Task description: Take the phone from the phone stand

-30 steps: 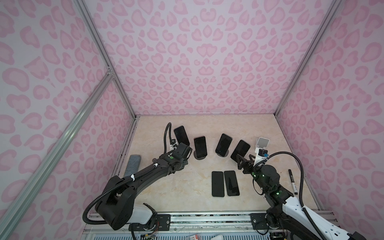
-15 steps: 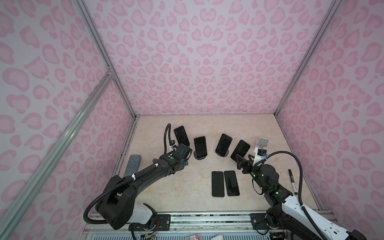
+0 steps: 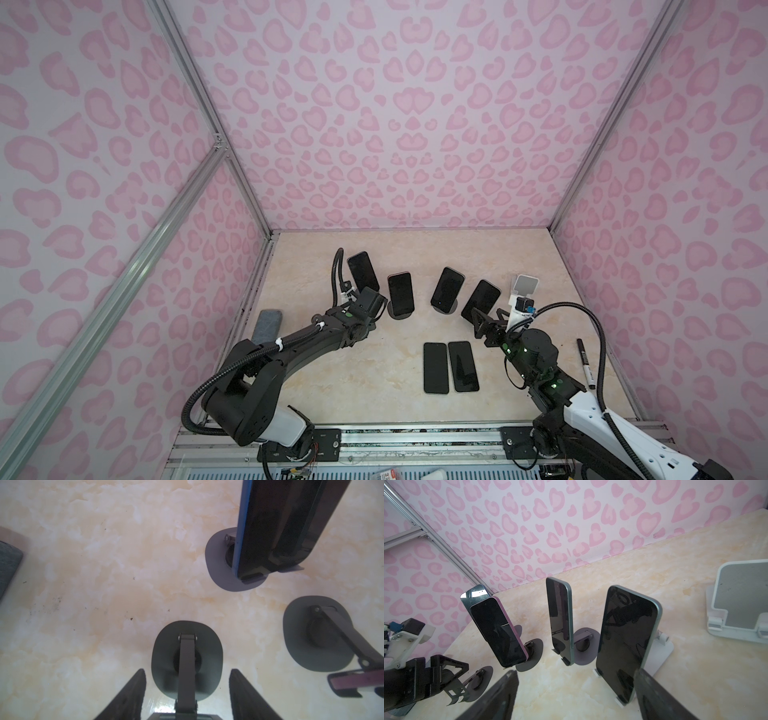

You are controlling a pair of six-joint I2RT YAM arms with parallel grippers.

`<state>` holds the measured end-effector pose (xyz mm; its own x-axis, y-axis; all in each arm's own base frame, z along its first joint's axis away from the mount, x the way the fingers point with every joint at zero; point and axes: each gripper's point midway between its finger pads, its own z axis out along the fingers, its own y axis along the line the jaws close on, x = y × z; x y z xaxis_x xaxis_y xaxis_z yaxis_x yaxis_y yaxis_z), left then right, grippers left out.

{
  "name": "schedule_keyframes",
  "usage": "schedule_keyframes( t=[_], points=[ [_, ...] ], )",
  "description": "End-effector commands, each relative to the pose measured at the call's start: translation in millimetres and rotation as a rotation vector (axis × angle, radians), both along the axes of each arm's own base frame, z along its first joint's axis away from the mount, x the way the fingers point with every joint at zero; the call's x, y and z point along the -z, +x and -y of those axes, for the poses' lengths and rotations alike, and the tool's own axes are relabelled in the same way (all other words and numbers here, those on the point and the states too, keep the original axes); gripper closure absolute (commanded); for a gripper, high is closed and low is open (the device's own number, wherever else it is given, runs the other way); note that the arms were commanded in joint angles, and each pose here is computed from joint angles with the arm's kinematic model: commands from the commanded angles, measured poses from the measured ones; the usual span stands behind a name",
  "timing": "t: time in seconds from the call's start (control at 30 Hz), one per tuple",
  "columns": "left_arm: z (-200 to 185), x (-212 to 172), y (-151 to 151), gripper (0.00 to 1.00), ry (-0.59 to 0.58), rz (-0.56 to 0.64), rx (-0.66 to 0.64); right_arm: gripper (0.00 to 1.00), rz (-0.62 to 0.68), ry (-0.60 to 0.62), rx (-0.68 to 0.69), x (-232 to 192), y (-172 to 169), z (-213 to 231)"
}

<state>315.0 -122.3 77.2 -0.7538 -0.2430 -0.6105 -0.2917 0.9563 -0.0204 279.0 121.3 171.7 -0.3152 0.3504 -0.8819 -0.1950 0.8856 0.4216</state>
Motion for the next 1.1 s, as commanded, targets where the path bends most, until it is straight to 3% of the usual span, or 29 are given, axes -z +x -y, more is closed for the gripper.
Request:
schedule_keyframes(
  t=[0.0,0.37,0.7,0.87,1.07],
  points=[
    [-4.9,-4.7,1.0,0.38,0.007,0.028,-0.019,0.11,0.005,0.007,0.007,-1.9,0.9,0.4],
    [-8.2,-7.4,-2.6,0.47,0.019,0.032,-0.006,0.11,0.003,0.004,0.003,-2.4,1.7,-0.6],
    [-20.2,-28.5,-0.2,0.47,0.057,0.080,-0.020,0.11,0.007,0.008,0.002,-3.7,0.6,-0.2],
    [-45.4,-37.4,3.9,0.47,0.071,0.088,-0.088,0.11,0.012,0.010,0.004,-5.0,0.1,0.3],
    [-93.4,-46.3,9.0,0.47,-0.001,0.120,-0.236,0.11,0.011,0.010,0.010,-4.8,-0.1,1.6]
  ],
)
